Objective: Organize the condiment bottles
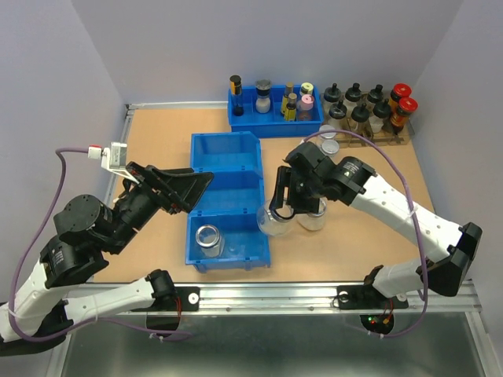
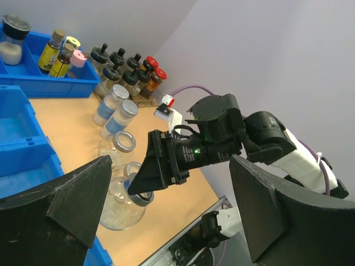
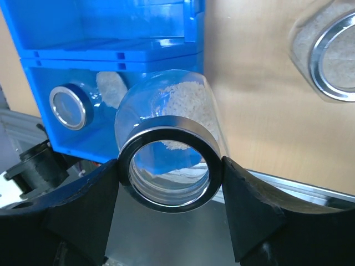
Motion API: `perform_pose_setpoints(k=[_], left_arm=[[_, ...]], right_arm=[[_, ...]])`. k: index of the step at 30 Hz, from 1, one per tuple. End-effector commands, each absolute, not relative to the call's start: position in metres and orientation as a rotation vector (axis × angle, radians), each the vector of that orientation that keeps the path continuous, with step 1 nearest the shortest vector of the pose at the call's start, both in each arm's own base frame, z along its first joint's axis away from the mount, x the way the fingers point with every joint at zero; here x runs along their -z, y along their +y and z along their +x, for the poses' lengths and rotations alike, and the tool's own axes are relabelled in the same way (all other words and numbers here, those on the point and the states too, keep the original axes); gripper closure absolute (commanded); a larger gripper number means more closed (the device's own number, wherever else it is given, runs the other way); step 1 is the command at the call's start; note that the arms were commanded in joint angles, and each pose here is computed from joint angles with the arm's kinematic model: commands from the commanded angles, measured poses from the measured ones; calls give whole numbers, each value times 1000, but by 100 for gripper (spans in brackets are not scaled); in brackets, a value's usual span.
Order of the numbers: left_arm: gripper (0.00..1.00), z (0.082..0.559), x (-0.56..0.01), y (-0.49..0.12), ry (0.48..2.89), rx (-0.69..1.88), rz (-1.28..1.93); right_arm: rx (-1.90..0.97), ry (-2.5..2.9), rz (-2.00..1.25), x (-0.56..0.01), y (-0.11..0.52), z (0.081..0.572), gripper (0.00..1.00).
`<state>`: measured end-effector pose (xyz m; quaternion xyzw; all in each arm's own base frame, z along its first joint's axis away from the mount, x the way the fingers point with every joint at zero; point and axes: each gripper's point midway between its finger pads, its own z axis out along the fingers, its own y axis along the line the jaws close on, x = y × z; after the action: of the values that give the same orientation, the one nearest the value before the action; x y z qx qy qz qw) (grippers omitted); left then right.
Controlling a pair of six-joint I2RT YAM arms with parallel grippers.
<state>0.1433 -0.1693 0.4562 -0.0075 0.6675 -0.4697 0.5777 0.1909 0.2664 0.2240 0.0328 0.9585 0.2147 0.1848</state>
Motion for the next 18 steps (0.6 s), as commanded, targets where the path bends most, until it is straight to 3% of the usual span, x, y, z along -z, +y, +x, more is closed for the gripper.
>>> perform_pose_setpoints(k=[1,18], left_arm=[[2,147,-458,-168,1554,1089,-48],[2,150,-458,-168,1552,1074,-52]], right_arm=[[-862,2600,20,-262,300,192,100],[-823,2712,-55,-220,351,174,99]])
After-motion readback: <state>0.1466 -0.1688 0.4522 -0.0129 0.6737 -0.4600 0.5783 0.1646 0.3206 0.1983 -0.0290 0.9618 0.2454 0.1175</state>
